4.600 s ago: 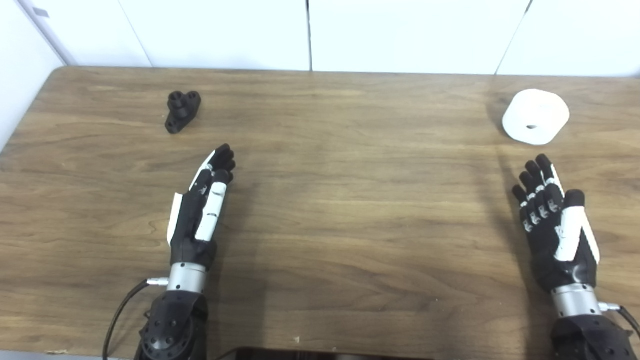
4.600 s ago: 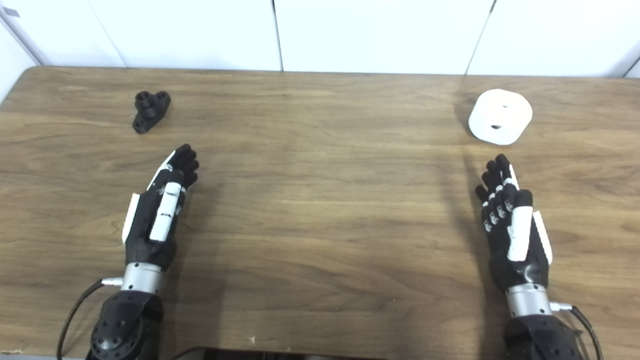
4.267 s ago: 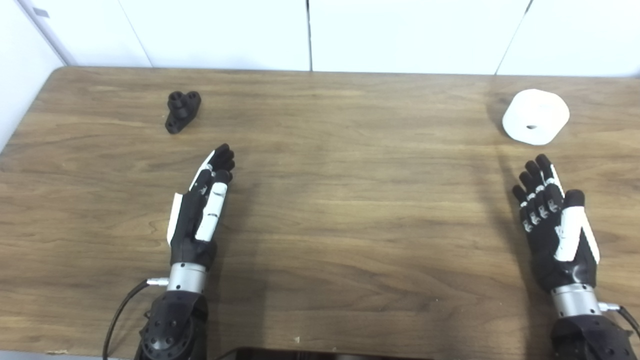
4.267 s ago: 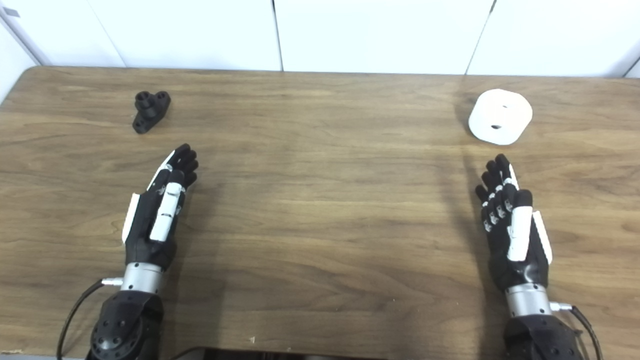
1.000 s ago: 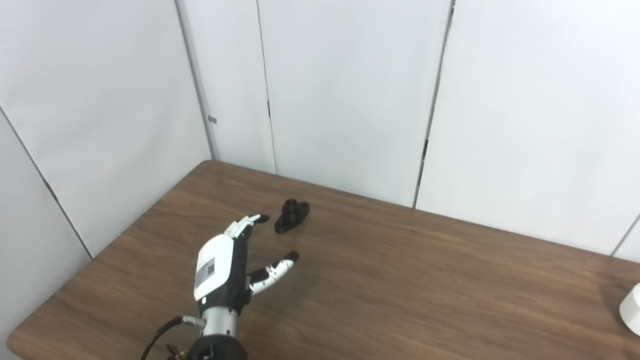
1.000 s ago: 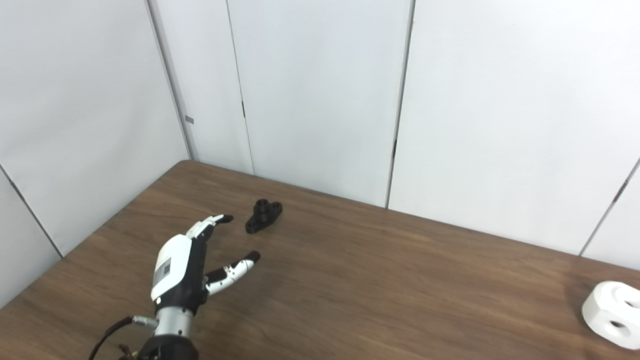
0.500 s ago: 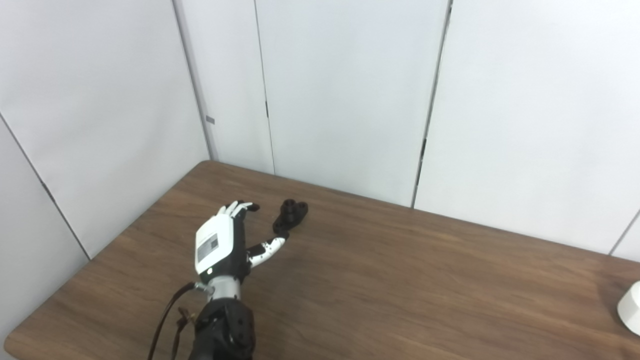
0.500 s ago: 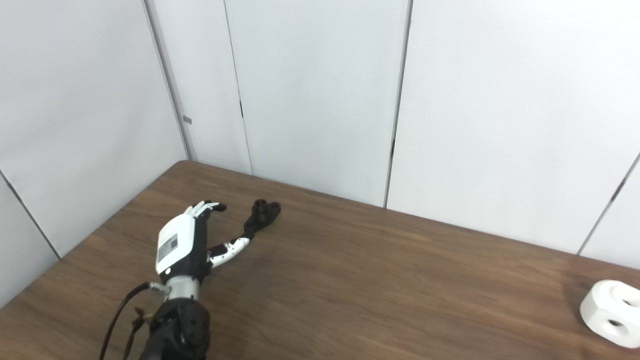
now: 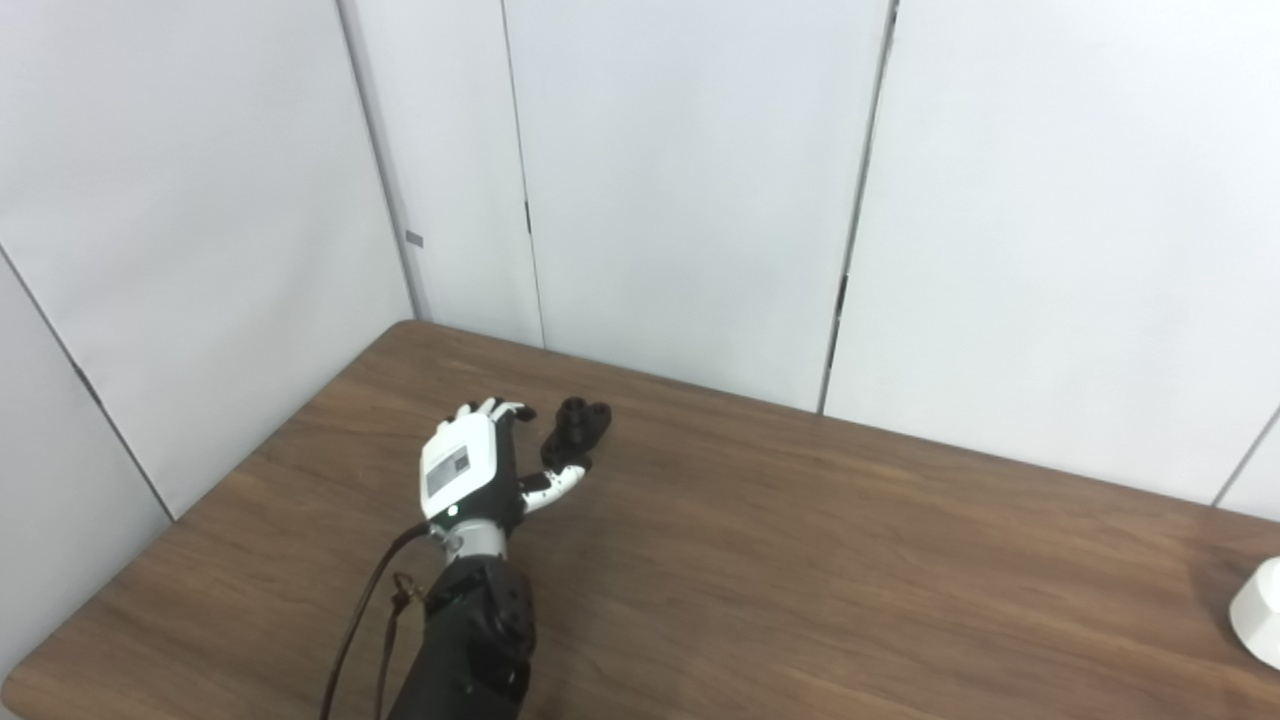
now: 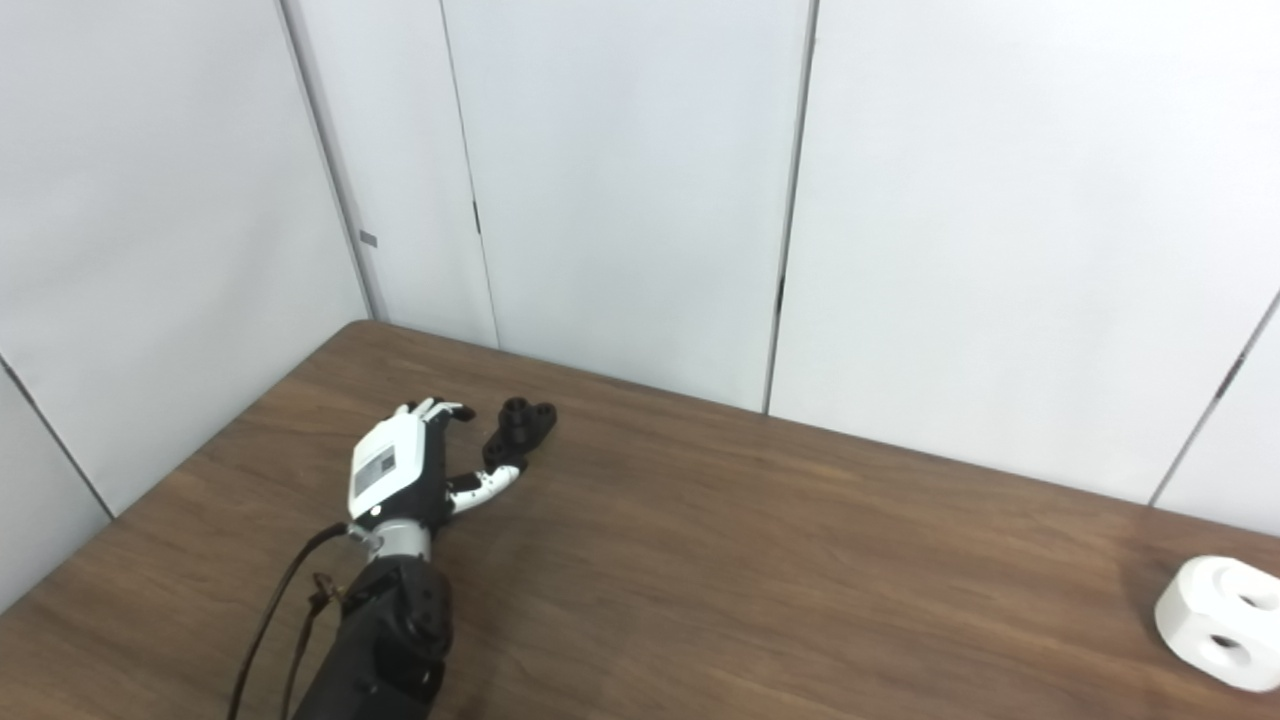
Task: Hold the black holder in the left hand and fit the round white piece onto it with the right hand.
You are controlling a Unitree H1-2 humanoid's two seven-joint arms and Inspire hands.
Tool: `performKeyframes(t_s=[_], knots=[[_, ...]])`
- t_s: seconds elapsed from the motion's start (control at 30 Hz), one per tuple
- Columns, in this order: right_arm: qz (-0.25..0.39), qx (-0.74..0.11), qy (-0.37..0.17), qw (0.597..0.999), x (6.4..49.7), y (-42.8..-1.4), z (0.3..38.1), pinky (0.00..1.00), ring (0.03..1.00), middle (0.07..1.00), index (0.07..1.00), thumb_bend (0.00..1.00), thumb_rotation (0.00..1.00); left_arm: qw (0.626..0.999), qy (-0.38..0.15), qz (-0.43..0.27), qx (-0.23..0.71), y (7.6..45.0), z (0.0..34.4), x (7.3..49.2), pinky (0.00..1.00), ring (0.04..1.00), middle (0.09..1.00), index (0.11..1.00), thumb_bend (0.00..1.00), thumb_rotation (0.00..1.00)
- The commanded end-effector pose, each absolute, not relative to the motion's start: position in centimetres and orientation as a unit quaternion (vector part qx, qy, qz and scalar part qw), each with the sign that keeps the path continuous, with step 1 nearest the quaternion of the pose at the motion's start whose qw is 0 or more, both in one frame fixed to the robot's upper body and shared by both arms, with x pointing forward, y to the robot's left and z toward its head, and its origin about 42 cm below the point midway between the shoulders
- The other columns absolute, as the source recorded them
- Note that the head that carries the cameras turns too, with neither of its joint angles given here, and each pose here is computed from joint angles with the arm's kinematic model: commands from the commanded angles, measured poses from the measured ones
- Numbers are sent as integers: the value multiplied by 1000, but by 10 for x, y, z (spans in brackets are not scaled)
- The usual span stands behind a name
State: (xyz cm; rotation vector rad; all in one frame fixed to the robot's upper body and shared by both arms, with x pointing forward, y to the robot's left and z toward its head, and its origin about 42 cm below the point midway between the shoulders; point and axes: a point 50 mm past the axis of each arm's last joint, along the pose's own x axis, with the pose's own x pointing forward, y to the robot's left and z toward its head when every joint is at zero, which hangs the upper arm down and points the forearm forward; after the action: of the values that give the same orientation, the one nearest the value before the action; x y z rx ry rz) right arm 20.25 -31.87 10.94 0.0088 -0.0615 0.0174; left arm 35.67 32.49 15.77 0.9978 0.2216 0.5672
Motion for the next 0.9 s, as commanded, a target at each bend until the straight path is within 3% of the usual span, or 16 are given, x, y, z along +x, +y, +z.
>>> performKeyframes(t_s=[0.0,0.4,0.87], knots=[[3,27,-6,1000,189,-312,94,1000,1000,1000,1000,725,1000,820,71,291,488,331,182,372,986,967,911,754,775,419],[3,27,-6,1000,188,-314,95,1000,1000,1000,996,663,1000,804,102,298,505,344,174,391,964,957,904,755,792,424],[3,31,-4,1000,187,-314,95,1000,1000,1000,991,672,1000,794,122,293,517,348,170,401,970,958,900,759,787,437]])
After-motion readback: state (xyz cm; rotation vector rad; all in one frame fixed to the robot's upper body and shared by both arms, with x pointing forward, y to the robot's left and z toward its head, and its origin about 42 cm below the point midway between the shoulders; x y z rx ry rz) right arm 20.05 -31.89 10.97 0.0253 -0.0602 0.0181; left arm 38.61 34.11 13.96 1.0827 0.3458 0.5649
